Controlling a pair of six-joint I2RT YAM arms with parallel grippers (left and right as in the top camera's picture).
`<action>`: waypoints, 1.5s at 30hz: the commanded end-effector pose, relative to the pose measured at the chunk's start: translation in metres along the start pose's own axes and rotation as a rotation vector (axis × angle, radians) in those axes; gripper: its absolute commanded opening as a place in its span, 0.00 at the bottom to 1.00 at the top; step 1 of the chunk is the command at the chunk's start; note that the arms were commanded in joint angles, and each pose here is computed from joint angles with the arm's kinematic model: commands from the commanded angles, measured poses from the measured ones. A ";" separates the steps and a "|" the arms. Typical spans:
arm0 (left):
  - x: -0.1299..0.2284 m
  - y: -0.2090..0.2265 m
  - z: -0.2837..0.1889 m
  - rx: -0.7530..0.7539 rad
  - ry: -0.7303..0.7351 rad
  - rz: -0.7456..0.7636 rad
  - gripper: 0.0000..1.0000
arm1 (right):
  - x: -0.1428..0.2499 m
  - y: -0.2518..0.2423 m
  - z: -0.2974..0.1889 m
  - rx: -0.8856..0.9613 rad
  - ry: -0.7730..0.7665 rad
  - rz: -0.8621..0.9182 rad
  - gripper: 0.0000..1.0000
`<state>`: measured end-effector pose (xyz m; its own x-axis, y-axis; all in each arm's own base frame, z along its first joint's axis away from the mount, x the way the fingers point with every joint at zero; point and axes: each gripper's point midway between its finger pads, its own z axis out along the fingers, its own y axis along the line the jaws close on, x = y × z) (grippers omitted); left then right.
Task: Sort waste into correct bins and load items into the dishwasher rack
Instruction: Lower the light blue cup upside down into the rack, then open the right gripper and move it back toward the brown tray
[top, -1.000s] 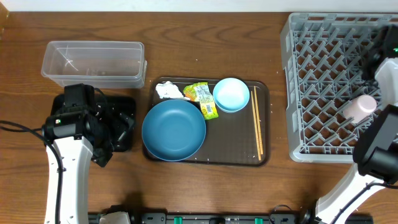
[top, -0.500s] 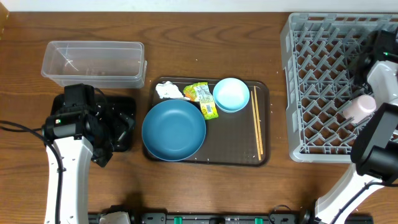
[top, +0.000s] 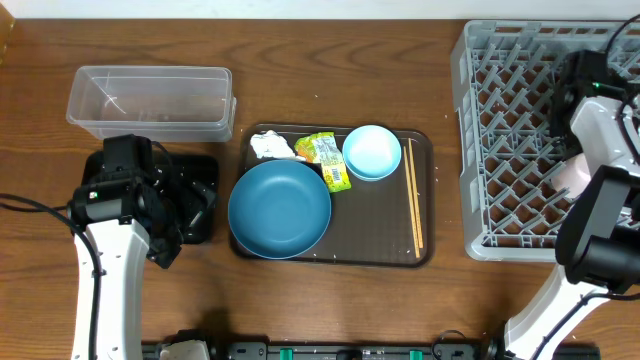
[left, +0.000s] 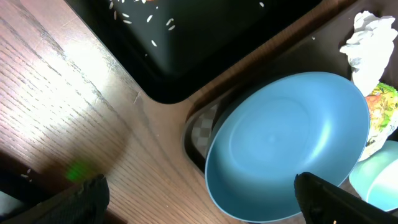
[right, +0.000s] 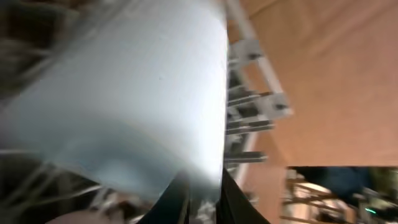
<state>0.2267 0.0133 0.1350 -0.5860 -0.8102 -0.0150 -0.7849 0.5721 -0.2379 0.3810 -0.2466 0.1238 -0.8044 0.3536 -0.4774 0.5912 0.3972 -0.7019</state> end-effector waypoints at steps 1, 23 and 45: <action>-0.004 -0.002 -0.004 -0.001 -0.018 0.010 0.98 | 0.017 0.052 -0.013 -0.256 0.070 -0.031 0.15; -0.004 -0.002 -0.004 -0.001 -0.018 0.010 0.98 | -0.053 0.056 -0.123 -0.827 0.055 0.166 0.20; -0.004 -0.002 -0.004 -0.001 -0.018 0.010 0.98 | -0.046 0.069 -0.163 -0.964 0.066 0.108 0.71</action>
<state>0.2267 0.0133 0.1350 -0.5860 -0.8102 -0.0150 -0.7849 0.5721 -0.2379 0.4660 -0.1128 0.1792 -0.7556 0.4504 -0.4757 0.4971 0.8671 0.0313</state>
